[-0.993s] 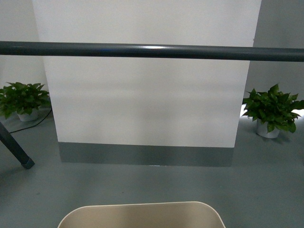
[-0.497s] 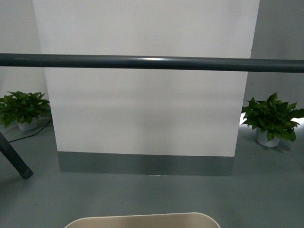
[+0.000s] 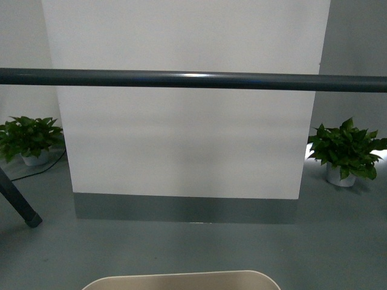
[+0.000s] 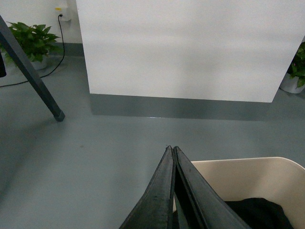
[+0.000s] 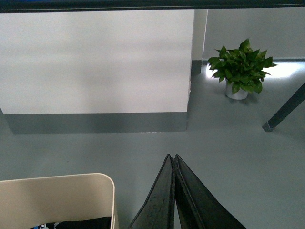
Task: Move hamper under clothes hanger
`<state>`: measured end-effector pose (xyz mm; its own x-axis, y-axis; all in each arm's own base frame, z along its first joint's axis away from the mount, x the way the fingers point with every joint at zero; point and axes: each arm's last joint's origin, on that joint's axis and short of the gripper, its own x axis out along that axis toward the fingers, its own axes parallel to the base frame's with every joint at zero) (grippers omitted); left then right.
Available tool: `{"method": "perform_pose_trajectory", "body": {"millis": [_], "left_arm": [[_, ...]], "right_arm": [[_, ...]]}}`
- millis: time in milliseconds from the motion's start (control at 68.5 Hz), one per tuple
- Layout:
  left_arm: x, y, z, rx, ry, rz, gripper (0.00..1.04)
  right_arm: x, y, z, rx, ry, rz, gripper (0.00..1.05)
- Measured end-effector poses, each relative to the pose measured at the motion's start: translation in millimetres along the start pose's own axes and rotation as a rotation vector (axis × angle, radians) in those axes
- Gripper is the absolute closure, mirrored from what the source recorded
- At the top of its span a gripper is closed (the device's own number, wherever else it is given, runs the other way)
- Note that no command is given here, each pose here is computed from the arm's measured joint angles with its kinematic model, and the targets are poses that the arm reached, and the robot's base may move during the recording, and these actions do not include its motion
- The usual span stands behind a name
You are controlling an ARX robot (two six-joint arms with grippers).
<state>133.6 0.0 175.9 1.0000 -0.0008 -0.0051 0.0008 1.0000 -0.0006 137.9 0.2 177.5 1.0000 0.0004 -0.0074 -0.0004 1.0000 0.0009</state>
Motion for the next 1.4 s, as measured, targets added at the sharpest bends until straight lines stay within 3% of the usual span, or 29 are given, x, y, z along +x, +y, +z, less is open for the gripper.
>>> {"method": "perform_pose_trajectory", "body": {"millis": [248,1402], "left_arm": [[-8,0,-4,0.000,-0.020,0.000,1.01],[-37,0,-7,0.000,-0.020,0.000,1.01]], "right_arm": [[-10,0,-11,0.000,-0.009,0.000,1.03],[-40,0,-12,0.000,-0.012,0.003,1.03]]}}
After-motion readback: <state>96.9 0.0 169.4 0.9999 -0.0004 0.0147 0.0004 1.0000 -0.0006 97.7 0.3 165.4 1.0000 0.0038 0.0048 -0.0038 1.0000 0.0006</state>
